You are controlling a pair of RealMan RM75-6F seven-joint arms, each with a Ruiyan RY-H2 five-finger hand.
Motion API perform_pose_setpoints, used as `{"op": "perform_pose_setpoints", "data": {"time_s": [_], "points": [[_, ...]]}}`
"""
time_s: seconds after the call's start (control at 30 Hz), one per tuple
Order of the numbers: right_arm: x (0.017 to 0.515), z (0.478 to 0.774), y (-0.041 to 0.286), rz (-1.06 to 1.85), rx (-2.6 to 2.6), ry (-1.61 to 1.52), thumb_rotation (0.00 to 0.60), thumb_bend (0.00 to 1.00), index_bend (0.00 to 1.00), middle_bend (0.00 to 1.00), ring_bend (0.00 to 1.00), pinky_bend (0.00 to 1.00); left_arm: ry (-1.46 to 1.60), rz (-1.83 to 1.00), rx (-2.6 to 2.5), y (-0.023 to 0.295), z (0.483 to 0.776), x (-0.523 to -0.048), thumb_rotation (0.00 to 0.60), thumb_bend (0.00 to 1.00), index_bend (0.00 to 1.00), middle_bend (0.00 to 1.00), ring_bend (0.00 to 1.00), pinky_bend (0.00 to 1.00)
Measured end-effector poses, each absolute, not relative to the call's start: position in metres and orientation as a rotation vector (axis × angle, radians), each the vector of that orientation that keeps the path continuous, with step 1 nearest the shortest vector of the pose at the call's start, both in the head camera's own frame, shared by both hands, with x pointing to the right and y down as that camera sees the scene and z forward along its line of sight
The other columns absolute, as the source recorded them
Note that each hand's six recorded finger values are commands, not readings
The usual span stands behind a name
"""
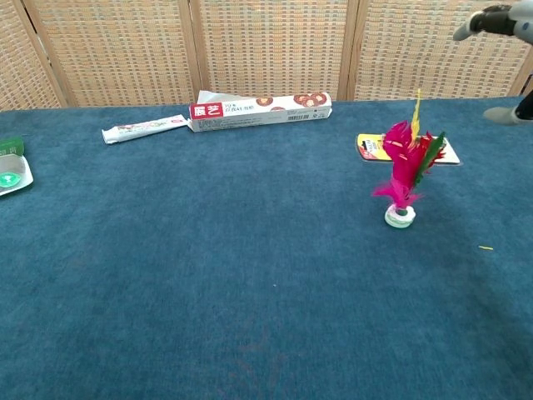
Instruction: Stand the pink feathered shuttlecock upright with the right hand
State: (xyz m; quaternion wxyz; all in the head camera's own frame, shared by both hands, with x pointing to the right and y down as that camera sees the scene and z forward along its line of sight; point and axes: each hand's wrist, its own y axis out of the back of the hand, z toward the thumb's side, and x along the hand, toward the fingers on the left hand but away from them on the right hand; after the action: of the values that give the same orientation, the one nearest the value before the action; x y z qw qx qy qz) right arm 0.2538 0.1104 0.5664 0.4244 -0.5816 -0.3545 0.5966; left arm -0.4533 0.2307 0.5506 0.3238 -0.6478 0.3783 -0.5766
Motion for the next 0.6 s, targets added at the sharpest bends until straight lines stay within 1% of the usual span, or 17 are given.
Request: {"op": "perform_pose_setpoints", "data": {"time_s": [0.13,0.27,0.5,0.6], "points": [[0.272,0.553,0.122,1.457,-1.453,-0.949,0.600,0.30,0.04,0.00,0.00,0.00,0.987,-1.515,-1.696,0.231,0.551,-0.453,0.600,0.00,0.00,0.00,0.00,0.00],[0.296,0.546,0.144,1.425,-1.479,-1.000,0.600,0.30,0.02,0.00,0.00,0.00,0.980,-1.519,-1.693,0.232,0.552,-0.453,0.600,0.00,0.00,0.00,0.00,0.00],[0.354,0.557,0.198,1.468,-1.513,-1.022,0.600,0.30,0.00,0.00,0.00,0.00,0.973,-1.537,-1.679,0.232,0.555,-0.454,0.600,0.00,0.00,0.00,0.00,0.00],[0.371,0.560,0.214,1.482,-1.524,-1.030,0.600,0.29,0.00,0.00,0.00,0.00,0.970,-1.546,-1.668,0.232,0.557,-0.455,0.600,0.00,0.00,0.00,0.00,0.00]]}}
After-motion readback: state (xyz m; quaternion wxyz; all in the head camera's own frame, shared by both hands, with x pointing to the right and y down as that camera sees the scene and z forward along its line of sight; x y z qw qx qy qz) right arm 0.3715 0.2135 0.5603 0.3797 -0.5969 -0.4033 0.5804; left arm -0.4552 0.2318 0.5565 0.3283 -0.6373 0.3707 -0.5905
